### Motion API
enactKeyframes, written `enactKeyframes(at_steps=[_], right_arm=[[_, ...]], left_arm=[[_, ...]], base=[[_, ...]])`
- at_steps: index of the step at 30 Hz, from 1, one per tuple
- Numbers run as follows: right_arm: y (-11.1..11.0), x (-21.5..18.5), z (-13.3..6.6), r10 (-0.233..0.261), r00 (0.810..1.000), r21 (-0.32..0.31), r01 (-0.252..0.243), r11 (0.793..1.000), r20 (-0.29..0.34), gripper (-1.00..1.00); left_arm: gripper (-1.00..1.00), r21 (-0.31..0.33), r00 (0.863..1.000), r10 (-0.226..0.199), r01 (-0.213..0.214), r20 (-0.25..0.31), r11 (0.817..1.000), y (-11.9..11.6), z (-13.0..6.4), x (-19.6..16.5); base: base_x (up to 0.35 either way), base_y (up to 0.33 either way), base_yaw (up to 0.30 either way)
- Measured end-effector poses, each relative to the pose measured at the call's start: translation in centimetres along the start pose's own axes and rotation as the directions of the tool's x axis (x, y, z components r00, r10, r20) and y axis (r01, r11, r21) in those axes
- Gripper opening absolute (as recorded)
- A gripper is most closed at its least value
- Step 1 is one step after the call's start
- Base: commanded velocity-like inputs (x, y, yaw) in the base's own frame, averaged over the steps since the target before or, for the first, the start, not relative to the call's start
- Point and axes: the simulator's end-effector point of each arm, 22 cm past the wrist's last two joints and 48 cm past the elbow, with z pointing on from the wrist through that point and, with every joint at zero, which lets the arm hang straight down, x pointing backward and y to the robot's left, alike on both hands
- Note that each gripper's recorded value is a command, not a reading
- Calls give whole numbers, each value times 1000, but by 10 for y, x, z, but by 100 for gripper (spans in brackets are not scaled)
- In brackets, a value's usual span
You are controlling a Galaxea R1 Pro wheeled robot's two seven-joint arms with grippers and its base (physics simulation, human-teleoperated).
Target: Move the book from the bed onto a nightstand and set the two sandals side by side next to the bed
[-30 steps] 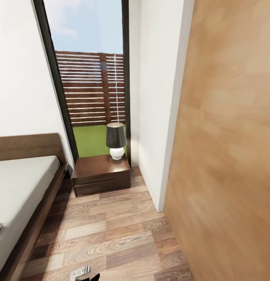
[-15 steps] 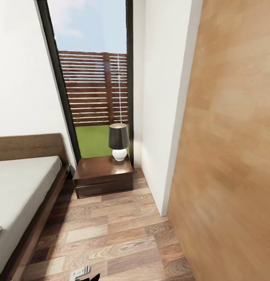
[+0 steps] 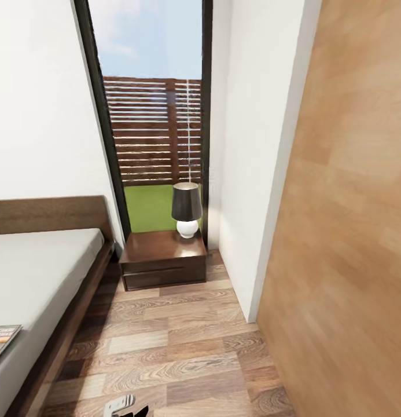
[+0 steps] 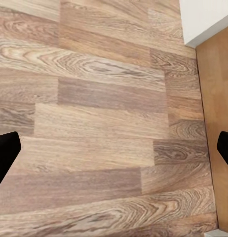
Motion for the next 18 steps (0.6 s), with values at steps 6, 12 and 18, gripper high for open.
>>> enactKeyframes(at_steps=[6, 12, 18], right_arm=[[0, 0, 0, 0, 1000, -1, 0, 1000, 1, 100], [0, 0, 0, 0, 1000, 0, 0, 1000, 1, 100], [0, -1, 0, 0, 1000, 0, 0, 1000, 2, 100]], left_arm=[[100, 0, 1000, 0, 0, 1, 1000, 0, 0, 0], [100, 0, 1000, 1, -1, 1, 1000, 0, 0, 0], [100, 0, 1000, 1, -1, 0, 1000, 0, 0, 0]], base=[[234, 0, 4], [310, 0, 0], [317, 0, 0]])
